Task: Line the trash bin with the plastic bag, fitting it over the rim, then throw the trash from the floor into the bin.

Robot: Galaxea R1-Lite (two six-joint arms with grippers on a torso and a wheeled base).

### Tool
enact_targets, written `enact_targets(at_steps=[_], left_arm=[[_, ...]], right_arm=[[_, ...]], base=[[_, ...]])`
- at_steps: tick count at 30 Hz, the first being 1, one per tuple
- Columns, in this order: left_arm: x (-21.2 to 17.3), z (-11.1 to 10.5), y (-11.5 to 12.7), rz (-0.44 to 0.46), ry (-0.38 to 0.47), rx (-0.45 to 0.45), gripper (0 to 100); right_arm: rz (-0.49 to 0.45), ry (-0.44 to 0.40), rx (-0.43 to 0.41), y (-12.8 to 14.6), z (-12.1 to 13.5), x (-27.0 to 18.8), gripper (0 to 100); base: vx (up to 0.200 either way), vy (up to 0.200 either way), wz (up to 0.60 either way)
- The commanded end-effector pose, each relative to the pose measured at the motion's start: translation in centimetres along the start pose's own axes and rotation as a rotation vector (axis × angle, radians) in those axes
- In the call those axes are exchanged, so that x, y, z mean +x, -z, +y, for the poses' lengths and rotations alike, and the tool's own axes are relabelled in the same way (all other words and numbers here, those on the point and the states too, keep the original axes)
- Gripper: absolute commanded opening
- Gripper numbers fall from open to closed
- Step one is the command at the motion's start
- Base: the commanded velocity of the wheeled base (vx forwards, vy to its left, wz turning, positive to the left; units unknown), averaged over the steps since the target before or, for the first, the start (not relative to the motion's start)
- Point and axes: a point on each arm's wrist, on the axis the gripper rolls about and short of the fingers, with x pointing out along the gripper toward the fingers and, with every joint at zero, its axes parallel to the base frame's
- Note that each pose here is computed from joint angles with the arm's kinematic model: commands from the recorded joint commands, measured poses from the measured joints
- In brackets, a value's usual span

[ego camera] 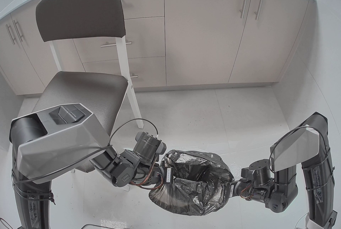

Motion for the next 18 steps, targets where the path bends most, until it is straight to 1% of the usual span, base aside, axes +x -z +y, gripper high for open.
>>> enact_targets(at_steps=[1,8,9,15,18], left_arm=[[0.43,0.23,0.26,0.01,-0.007,-0.002,0],[0.88,0.45,0.54,0.019,-0.013,0.001,0],[0.88,0.45,0.54,0.019,-0.013,0.001,0],[0.87,0.47,0.58,0.02,-0.014,0.001,0],[0.87,0.46,0.56,0.019,-0.013,0.001,0]], right_arm=[[-0.026,0.009,0.006,-0.37,-0.47,0.35,0],[-0.033,0.026,-0.021,-0.61,-1.11,0.41,0],[-0.033,0.026,-0.021,-0.61,-1.11,0.41,100],[-0.037,0.023,-0.019,-0.75,-1.05,0.22,100],[-0.054,0.006,-0.031,-1.2,-0.48,-0.31,100]], base=[[0.0,0.0,0.0],[0.0,0.0,0.0],[0.0,0.0,0.0],[0.0,0.0,0.0],[0.0,0.0,0.0]])
